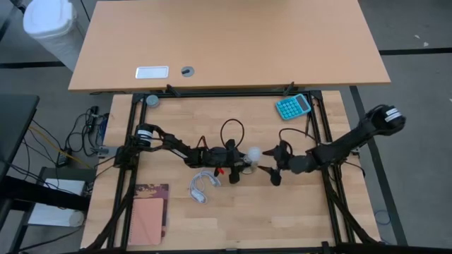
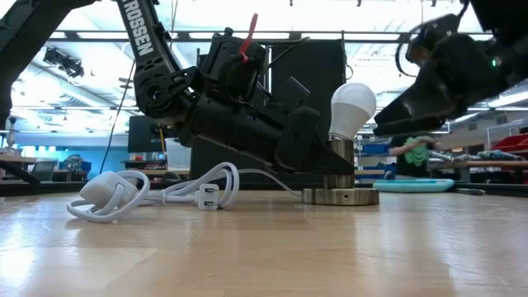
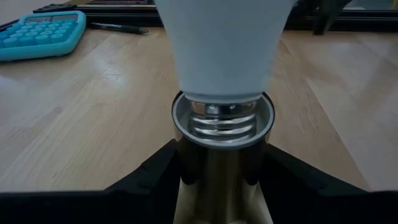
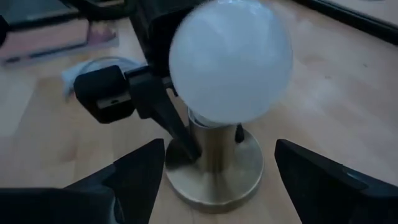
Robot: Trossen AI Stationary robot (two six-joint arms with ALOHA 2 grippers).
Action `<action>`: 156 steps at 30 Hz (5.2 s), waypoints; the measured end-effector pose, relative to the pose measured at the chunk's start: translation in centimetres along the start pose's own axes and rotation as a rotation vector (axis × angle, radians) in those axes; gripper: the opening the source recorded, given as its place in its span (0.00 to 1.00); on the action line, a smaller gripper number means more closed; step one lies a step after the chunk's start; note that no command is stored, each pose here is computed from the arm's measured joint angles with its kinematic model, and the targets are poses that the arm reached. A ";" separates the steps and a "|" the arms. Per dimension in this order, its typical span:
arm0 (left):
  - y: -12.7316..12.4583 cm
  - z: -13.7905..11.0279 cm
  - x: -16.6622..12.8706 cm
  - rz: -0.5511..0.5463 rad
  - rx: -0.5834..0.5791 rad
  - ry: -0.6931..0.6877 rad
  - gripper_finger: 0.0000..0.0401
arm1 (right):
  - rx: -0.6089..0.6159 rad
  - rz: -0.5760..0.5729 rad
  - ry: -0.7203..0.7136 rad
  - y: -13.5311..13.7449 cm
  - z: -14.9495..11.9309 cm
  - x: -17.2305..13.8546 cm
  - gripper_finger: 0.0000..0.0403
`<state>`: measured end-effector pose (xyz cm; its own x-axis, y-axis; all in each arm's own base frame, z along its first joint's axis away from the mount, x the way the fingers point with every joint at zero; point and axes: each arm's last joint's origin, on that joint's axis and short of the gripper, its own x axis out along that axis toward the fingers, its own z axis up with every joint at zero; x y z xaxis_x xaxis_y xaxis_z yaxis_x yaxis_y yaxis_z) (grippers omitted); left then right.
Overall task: Screw lightbulb
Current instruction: Insert the lightbulb into the lamp socket
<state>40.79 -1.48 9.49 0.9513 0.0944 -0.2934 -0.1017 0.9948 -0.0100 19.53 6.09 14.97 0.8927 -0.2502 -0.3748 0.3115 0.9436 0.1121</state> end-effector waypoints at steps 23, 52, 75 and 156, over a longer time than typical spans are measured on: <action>0.0 -0.1 0.0 0.011 0.000 0.014 0.48 | 0.001 0.076 -0.180 -0.5 -1.7 4.4 0.76; 0.0 -0.2 0.0 0.010 -0.004 0.016 0.48 | -0.068 0.106 -0.197 -0.3 0.1 5.5 0.57; 0.0 -0.2 0.0 0.007 -0.020 0.018 0.47 | -0.128 0.177 -0.076 -1.1 1.5 5.6 0.57; 0.0 -0.2 0.0 -0.006 0.000 0.020 0.47 | -0.386 0.071 0.429 0.3 9.3 2.2 0.77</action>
<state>40.73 -1.49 9.30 0.9460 0.0878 -0.3121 -0.0961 0.9953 -0.0114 24.60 3.80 22.75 0.6700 -0.1491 -0.7272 0.0422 0.9857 -0.1632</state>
